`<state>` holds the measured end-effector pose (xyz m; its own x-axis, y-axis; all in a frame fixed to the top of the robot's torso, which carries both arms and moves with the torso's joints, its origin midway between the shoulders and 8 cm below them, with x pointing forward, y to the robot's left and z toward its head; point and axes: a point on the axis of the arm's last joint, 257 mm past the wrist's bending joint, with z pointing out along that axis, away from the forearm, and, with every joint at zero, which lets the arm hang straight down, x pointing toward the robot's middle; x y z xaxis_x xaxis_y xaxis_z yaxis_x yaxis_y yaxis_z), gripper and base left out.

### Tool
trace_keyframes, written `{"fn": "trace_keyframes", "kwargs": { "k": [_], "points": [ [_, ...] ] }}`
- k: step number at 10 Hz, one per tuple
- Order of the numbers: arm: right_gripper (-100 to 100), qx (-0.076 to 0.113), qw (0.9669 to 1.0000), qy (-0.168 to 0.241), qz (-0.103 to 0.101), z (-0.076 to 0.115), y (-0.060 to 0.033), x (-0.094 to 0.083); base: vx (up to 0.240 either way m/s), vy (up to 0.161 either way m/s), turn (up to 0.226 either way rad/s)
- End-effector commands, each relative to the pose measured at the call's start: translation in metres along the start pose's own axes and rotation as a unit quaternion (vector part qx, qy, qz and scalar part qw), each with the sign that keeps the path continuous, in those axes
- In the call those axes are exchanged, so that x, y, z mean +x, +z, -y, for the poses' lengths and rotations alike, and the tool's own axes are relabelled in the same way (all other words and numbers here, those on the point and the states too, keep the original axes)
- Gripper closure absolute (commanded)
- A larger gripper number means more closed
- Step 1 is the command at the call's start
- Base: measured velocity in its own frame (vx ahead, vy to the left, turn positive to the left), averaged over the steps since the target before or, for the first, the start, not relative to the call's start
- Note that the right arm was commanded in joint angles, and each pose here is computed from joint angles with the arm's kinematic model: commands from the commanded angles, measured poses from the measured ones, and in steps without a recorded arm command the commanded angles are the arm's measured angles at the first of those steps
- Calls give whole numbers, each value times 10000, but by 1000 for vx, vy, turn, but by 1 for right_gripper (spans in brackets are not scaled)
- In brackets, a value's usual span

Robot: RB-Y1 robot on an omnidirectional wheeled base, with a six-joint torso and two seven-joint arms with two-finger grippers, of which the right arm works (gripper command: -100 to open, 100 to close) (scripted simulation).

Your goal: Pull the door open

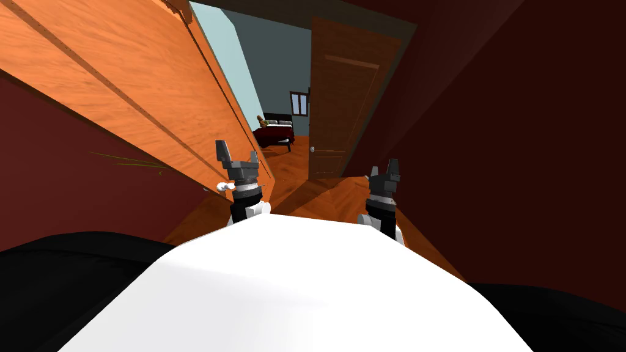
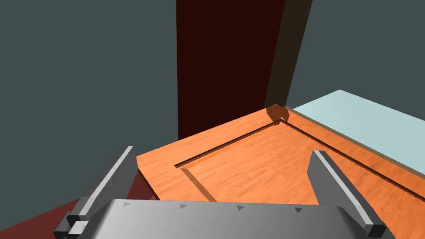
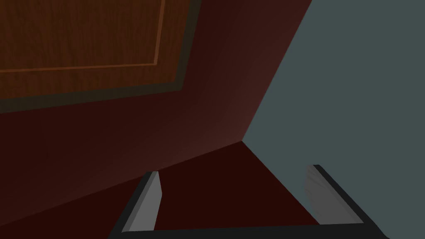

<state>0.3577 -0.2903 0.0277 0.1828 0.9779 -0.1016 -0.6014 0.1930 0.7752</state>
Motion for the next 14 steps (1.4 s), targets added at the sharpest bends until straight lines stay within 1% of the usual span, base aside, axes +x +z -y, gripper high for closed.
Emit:
{"fn": "trace_keyframes", "kwargs": {
  "k": [1,5,7,9,11,12,13,14],
  "points": [
    [-100,25,9999,-153,-64,56,-16,27,92,46,-28],
    [-100,85,9983,-534,-223,200,-61,92,166,64,-40],
    [-100,126,9961,-809,-338,308,-99,139,182,88,-57],
    [-100,167,9927,-1103,-468,425,-146,191,173,98,-55],
    [-100,189,9903,-1268,-543,493,-174,221,153,100,-41],
    [-100,209,9875,-1431,-621,561,-204,251,122,87,-60],
    [-100,219,9860,-1512,-661,594,-220,266,121,82,-48],
    [-100,240,9825,-1690,-748,670,-256,300,121,81,-53]
  ]
}}
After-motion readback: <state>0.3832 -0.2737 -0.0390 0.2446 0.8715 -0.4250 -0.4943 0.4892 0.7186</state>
